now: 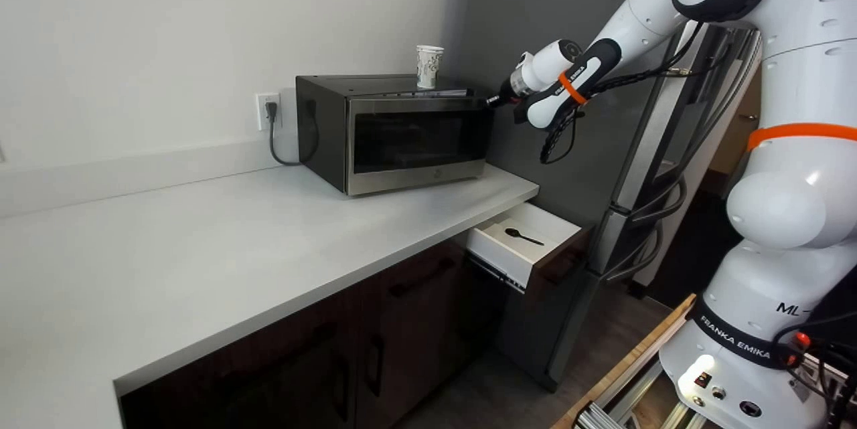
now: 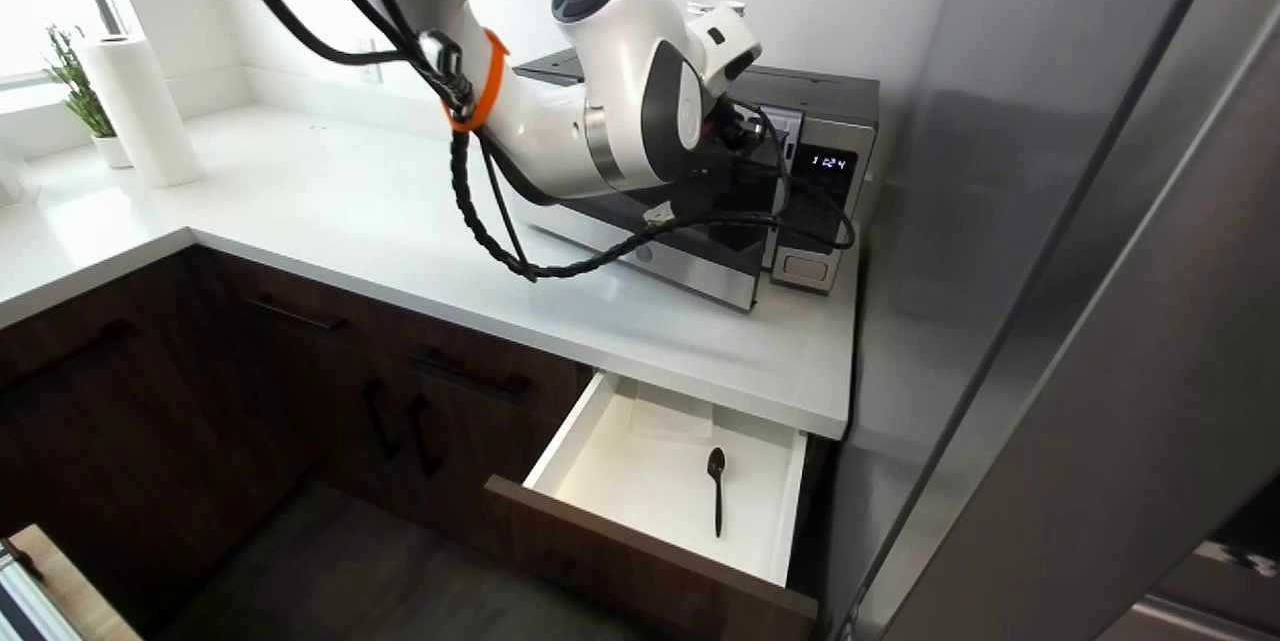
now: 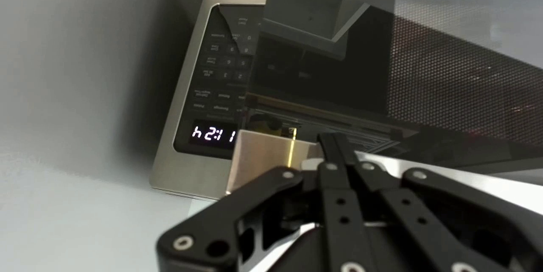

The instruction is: Close the microwave door

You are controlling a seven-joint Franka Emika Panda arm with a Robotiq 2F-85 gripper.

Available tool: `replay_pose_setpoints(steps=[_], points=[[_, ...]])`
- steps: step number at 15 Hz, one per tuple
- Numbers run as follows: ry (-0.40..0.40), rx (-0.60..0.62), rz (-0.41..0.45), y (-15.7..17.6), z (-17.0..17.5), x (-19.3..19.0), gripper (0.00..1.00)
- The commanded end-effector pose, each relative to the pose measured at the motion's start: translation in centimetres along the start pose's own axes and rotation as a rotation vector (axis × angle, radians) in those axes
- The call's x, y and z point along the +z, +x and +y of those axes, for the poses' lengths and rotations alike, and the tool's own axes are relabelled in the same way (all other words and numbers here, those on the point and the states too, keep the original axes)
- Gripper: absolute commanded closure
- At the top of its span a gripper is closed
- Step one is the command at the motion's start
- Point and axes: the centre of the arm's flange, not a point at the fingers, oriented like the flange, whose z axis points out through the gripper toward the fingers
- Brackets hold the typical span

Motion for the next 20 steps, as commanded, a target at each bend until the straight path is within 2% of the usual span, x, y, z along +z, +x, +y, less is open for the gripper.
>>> replay_pose_setpoints(steps=[1,5,6,12,20], points=[[0.020,0.004,0.036,0.6,1.2,2.6,1.00],[0.039,0.028,0.073,1.0,0.3,4.6,1.00],[0.019,0.016,0.033,0.6,0.1,2.8,0.99],[0.026,0.018,0.047,0.9,-0.2,3.8,1.00],[0.056,0.013,0.118,2.0,-0.6,7.4,1.00]])
